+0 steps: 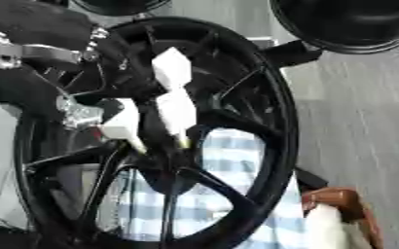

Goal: Pull the pin out of the wheel hub.

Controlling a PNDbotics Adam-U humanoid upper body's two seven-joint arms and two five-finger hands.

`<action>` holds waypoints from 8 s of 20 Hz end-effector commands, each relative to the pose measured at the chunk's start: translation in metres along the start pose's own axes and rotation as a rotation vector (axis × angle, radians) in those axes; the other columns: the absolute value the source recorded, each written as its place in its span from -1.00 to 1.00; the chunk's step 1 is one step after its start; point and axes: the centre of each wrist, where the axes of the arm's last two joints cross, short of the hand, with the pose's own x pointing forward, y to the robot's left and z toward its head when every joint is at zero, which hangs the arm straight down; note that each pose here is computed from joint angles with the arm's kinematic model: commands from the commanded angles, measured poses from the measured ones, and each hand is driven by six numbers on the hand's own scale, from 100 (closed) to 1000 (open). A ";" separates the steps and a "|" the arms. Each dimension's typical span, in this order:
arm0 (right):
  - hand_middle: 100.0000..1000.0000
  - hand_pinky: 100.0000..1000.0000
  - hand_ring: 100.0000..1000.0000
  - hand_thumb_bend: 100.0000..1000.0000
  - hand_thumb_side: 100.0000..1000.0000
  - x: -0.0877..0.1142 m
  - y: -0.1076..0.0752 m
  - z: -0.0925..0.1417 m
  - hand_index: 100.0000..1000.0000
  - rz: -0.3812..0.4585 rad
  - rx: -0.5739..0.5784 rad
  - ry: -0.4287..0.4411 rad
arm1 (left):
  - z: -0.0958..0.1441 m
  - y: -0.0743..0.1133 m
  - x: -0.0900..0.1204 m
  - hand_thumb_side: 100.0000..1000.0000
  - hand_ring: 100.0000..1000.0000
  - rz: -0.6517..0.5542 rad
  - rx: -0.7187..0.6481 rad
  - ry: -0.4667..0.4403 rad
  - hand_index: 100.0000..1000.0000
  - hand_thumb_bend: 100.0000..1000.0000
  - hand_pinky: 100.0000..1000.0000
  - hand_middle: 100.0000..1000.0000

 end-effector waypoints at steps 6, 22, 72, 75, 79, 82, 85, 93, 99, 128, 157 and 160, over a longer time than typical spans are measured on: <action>-0.27 0.36 -0.07 -1.00 0.15 0.004 -0.001 -0.003 0.44 -0.004 -0.009 -0.012 | 0.015 0.003 -0.004 0.69 0.53 -0.033 0.016 0.042 0.84 -1.00 0.61 0.50; -0.28 0.35 -0.07 -1.00 0.17 0.004 0.000 -0.002 0.44 -0.012 -0.010 0.006 | 0.013 -0.015 -0.006 0.74 0.53 -0.047 -0.104 0.128 0.79 -0.06 0.59 0.42; -0.28 0.35 -0.07 -1.00 0.19 0.007 0.008 0.003 0.44 -0.042 0.003 0.051 | -0.010 -0.036 0.002 -0.37 -0.31 0.204 -0.040 0.128 0.28 -1.00 -0.09 -0.42; -0.28 0.35 -0.07 -1.00 0.20 0.007 0.008 0.003 0.44 -0.042 0.002 0.052 | -0.010 -0.036 0.002 -0.46 -0.40 0.219 -0.039 0.118 0.15 -1.00 -0.15 -0.53; -0.28 0.35 -0.07 -1.00 0.19 0.007 0.008 0.003 0.44 -0.042 0.002 0.052 | -0.010 -0.034 0.002 -0.57 -0.49 0.246 -0.022 0.103 -0.11 -1.00 -0.20 -0.65; -0.28 0.35 -0.07 -1.00 0.19 0.007 0.007 0.003 0.44 -0.041 0.000 0.054 | -0.008 -0.030 0.001 -0.68 -0.54 0.253 0.009 0.095 -0.21 -1.00 -0.23 -0.71; -0.28 0.35 -0.07 -1.00 0.19 0.007 0.006 0.000 0.44 -0.039 -0.017 0.048 | -0.005 -0.024 0.000 -0.69 -0.58 0.234 0.049 0.102 -0.35 -1.00 -0.25 -0.77; -0.28 0.36 -0.06 -1.00 0.15 0.003 -0.002 -0.004 0.44 -0.018 -0.059 0.033 | 0.009 -0.015 -0.006 -0.68 -0.67 0.245 0.203 0.085 -0.45 -1.00 -0.28 -0.88; -0.27 0.36 -0.06 -1.00 0.12 0.000 -0.007 -0.004 0.44 -0.003 -0.054 0.024 | 0.017 -0.003 -0.008 -0.67 -0.71 0.308 0.310 0.056 -0.46 -1.00 -0.32 -0.91; -0.27 0.36 -0.06 -1.00 0.13 -0.001 -0.010 -0.004 0.44 0.010 -0.094 0.039 | 0.161 -0.090 -0.125 -0.62 -0.43 0.514 0.802 1.022 -0.11 -1.00 -0.02 -0.62; -0.27 0.36 -0.06 -1.00 0.09 -0.003 -0.013 -0.005 0.44 0.024 -0.104 0.020 | 0.104 -0.079 -0.065 -0.31 0.40 0.445 0.742 0.672 0.63 -1.00 0.59 0.22; -0.26 0.36 -0.06 -1.00 0.08 -0.003 -0.014 -0.007 0.44 0.027 -0.099 -0.002 | 0.082 -0.071 -0.039 -0.26 0.38 0.453 0.900 0.459 0.66 -1.00 0.58 0.22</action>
